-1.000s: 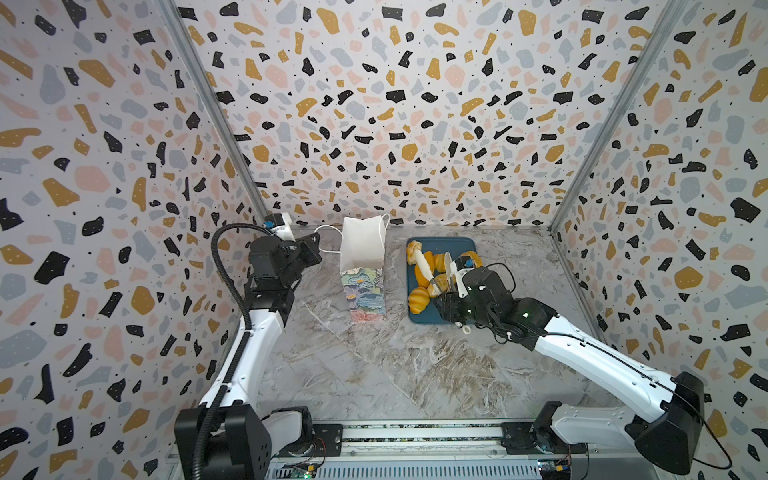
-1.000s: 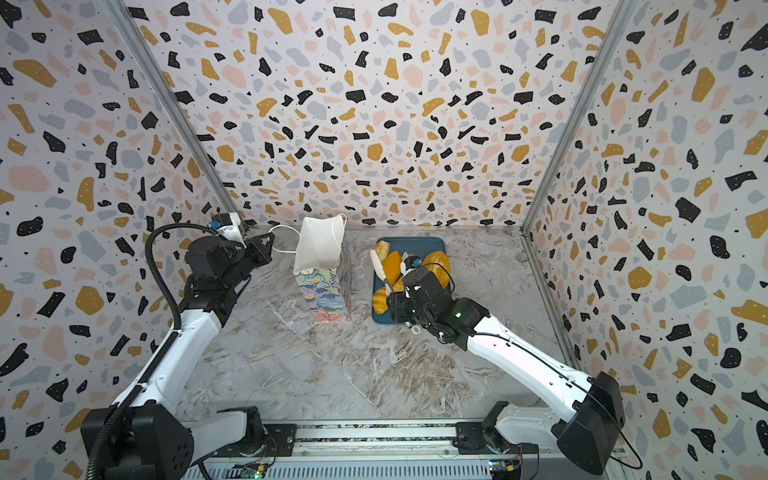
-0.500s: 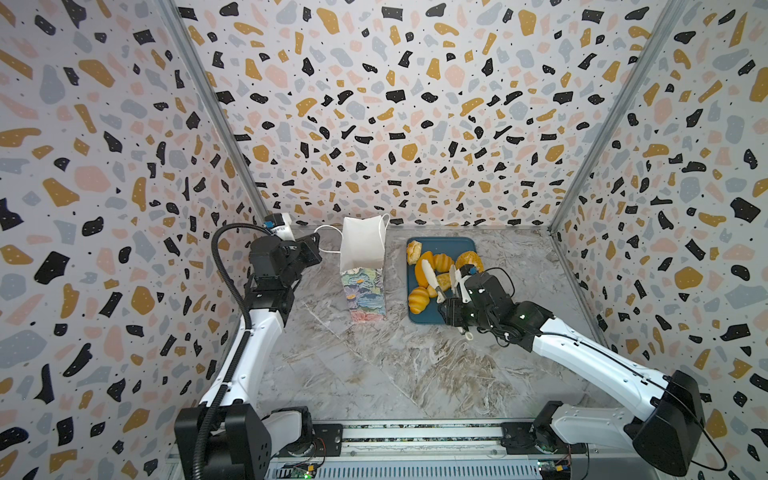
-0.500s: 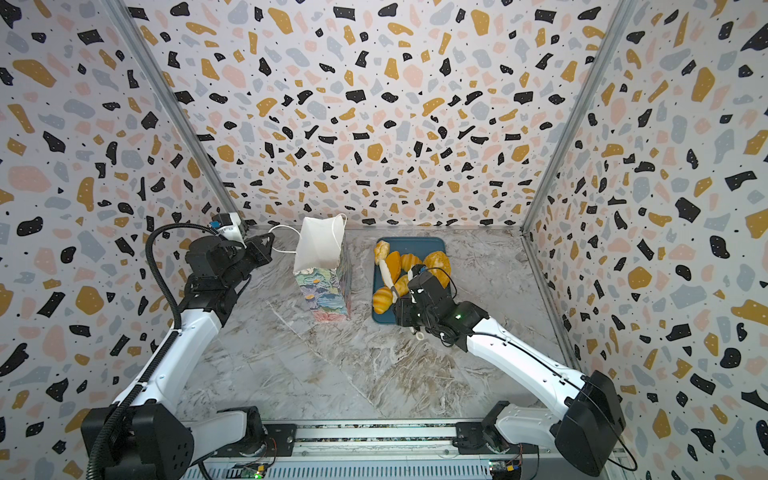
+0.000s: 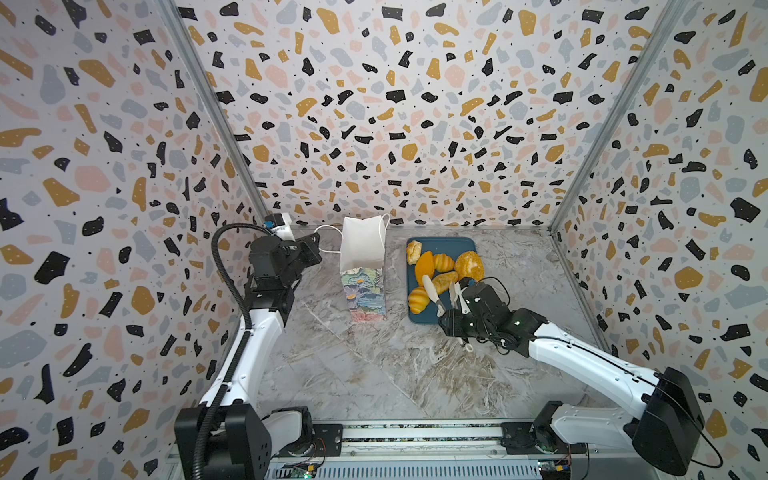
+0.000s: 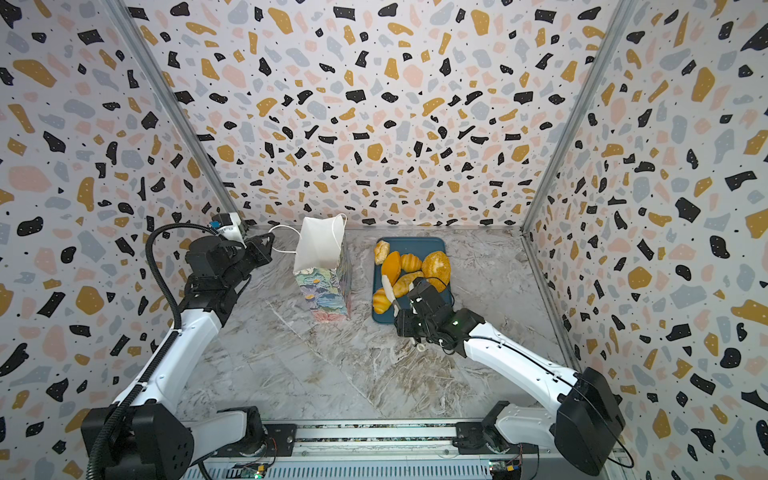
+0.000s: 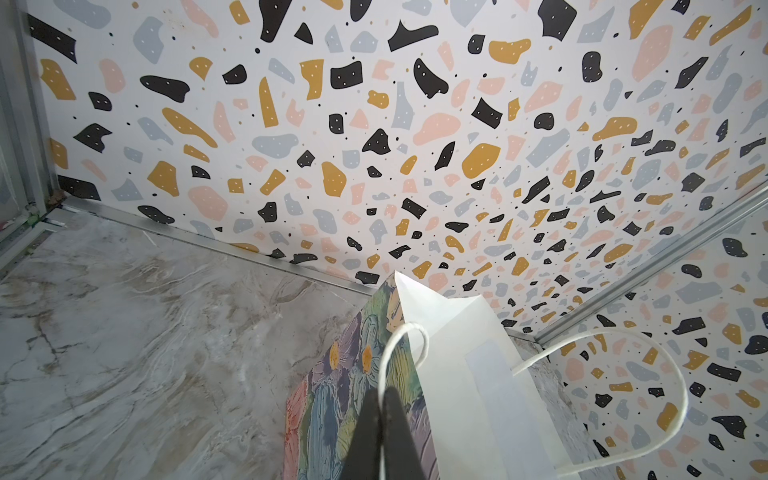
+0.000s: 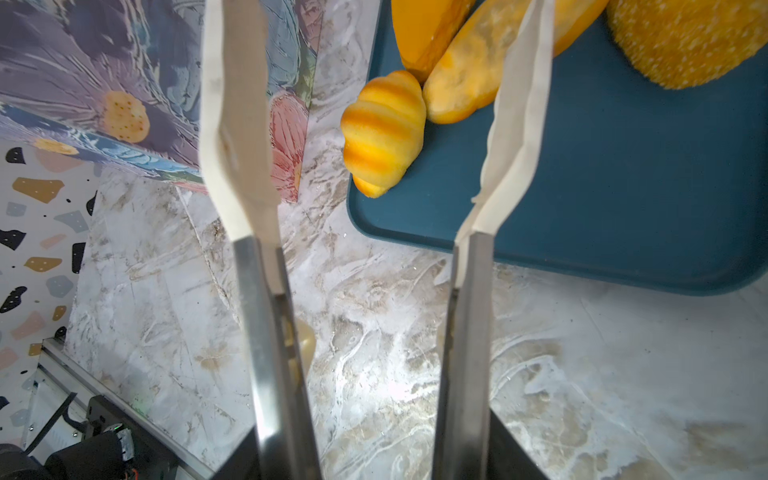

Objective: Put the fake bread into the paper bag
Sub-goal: 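Close the tongs around a yellow striped roll with the right gripper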

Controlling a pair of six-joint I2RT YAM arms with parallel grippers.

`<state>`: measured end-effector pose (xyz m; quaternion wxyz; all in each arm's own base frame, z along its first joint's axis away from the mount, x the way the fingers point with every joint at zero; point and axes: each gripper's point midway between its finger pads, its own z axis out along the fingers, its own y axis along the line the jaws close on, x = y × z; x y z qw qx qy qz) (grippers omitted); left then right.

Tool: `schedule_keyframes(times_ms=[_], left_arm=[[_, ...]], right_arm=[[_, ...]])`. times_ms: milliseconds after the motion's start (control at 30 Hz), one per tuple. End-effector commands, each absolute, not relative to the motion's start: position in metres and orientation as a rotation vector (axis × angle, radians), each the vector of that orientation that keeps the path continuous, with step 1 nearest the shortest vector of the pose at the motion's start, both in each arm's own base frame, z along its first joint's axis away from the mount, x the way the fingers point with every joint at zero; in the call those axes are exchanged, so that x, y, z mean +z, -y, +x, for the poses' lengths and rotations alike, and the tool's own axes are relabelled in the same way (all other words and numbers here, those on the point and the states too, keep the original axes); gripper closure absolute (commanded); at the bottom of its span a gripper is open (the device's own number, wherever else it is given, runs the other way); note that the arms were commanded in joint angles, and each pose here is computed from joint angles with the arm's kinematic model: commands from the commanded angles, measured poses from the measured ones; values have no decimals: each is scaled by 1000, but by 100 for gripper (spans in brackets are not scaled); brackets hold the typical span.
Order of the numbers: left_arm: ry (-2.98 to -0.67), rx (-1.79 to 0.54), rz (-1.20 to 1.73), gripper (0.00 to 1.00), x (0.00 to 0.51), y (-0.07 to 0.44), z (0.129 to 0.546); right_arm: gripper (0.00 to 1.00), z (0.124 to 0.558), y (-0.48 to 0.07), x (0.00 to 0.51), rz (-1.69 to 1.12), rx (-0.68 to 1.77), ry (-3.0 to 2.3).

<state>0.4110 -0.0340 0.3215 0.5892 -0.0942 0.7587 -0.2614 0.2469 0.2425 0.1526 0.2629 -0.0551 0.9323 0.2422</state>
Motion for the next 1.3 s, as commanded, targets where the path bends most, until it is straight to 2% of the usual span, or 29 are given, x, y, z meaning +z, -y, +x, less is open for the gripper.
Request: schedule_keyframes(times_ms=[0, 433, 1267], left_arm=[[-1744, -604, -199, 100, 326, 36, 411], [-1742, -602, -197, 100, 327, 36, 411], [-1742, -608, -194, 100, 328, 37, 411]], right_arm=[[43, 250, -249, 159, -114, 716, -2496], [43, 241, -263, 130, -74, 833, -2552], [44, 250, -291, 113, -105, 869, -2592]])
